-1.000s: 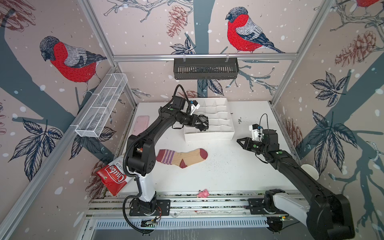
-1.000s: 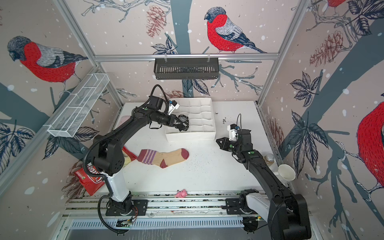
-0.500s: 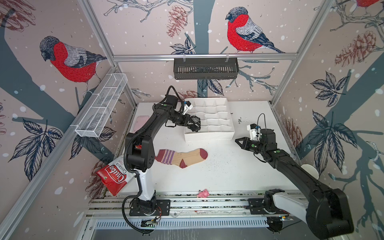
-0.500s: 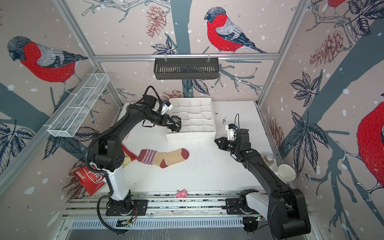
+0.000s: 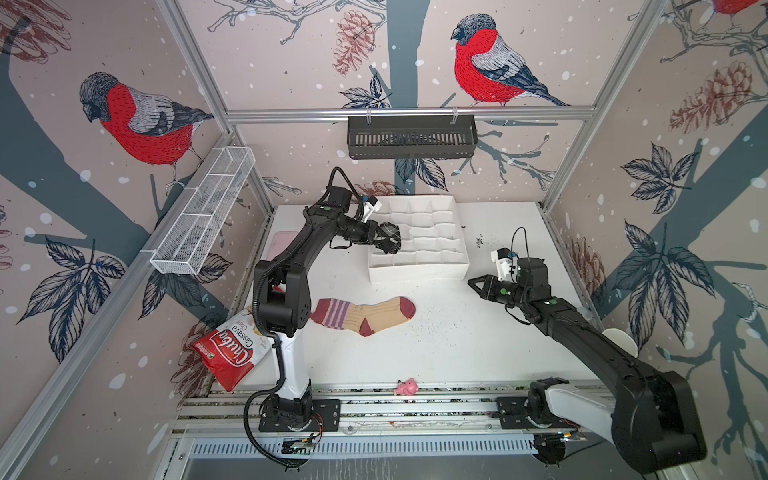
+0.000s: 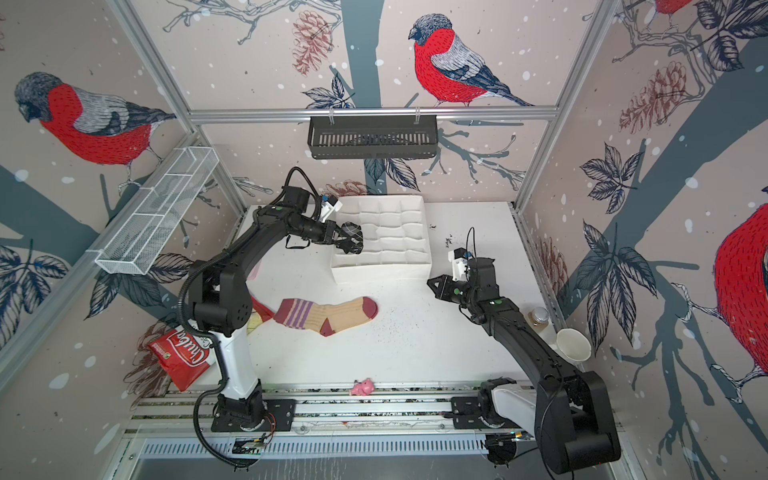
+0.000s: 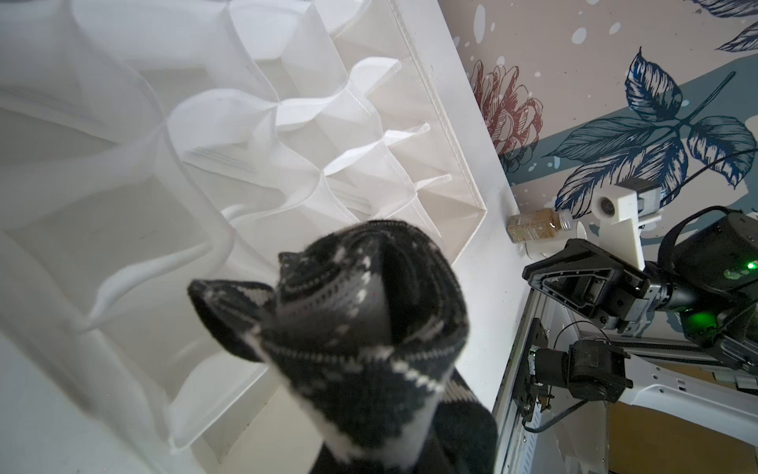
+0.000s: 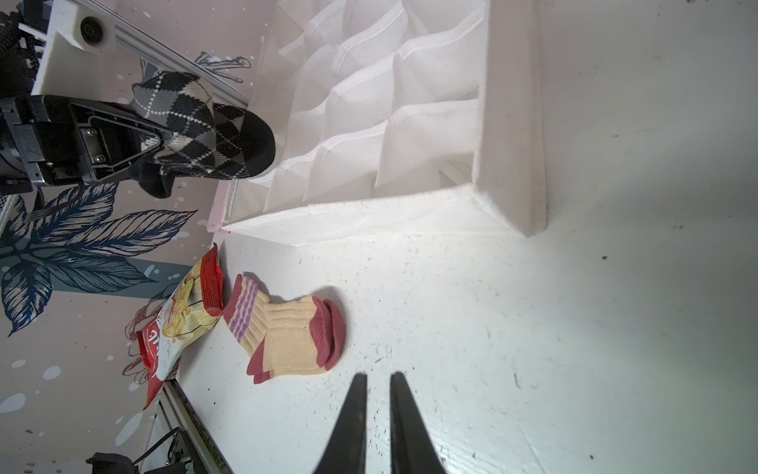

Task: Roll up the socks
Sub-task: 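Carry the argyle roll with the left gripper over the white organizer tray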

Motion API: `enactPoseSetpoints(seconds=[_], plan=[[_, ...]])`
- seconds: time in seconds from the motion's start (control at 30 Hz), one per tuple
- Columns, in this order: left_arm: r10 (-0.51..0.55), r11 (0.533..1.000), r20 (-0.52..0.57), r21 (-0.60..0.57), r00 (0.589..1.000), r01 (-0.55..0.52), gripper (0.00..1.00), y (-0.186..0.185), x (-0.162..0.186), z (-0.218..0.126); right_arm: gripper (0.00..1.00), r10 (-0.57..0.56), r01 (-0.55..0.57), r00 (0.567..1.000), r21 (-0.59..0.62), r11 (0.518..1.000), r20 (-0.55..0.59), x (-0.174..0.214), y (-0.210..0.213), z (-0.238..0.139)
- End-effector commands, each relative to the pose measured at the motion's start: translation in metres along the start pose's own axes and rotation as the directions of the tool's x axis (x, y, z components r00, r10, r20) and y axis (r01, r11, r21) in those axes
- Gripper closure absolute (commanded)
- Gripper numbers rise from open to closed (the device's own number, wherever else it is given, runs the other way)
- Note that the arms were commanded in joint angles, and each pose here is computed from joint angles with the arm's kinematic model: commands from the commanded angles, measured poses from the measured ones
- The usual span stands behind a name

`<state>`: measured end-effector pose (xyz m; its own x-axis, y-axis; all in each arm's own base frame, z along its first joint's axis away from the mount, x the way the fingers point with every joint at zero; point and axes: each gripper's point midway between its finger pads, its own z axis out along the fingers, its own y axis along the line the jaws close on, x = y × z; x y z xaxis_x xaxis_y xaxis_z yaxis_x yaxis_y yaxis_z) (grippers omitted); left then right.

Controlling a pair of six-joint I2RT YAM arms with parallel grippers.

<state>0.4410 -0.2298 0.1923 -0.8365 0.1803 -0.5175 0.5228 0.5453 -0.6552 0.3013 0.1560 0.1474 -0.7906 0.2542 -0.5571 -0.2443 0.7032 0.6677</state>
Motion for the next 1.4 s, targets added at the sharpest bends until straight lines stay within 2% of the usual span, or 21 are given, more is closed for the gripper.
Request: enactPoseSetpoints(seconds=[0.0,0.17,0.33,0.53,0.8,1.13,1.37], plan=[[0.001,1.0,-0.006,0.031,1.0,-0.001,1.0,0.002,-0.003,0.004,0.85,-0.014,0.015,1.0,-0.025,1.0,0.022,-0.006,0.006,0.0],[-0.049,0.999,-0.081,-0.014,0.995,0.048,1.0,0.026,0.014,0.013,0.85,-0.013,0.014,1.0,-0.024,1.0,0.021,-0.005,0.005,0.0],[-0.097,0.992,-0.085,-0.094,0.992,0.089,1.0,0.049,0.02,0.006,0.85,-0.008,0.008,1.0,-0.017,1.0,0.014,-0.002,0.002,0.002],[-0.154,0.952,-0.155,-0.286,0.976,0.104,1.0,0.082,0.036,0.0,0.85,-0.007,0.007,1.0,-0.019,1.0,0.015,-0.002,0.002,0.003],[-0.191,0.901,-0.212,-0.425,0.959,0.086,1.0,0.103,0.046,0.002,0.85,-0.002,0.002,1.0,-0.018,1.0,0.004,0.0,-0.001,0.006],[-0.218,0.787,-0.348,-0.615,0.912,-0.046,1.0,0.11,0.056,0.022,0.85,-0.009,0.009,1.0,-0.016,1.0,0.001,0.001,-0.001,0.007],[-0.258,0.659,-0.377,-0.742,0.89,-0.124,1.0,0.116,0.06,0.002,0.85,-0.011,0.012,1.0,-0.018,1.0,0.001,0.0,-0.002,0.007]])
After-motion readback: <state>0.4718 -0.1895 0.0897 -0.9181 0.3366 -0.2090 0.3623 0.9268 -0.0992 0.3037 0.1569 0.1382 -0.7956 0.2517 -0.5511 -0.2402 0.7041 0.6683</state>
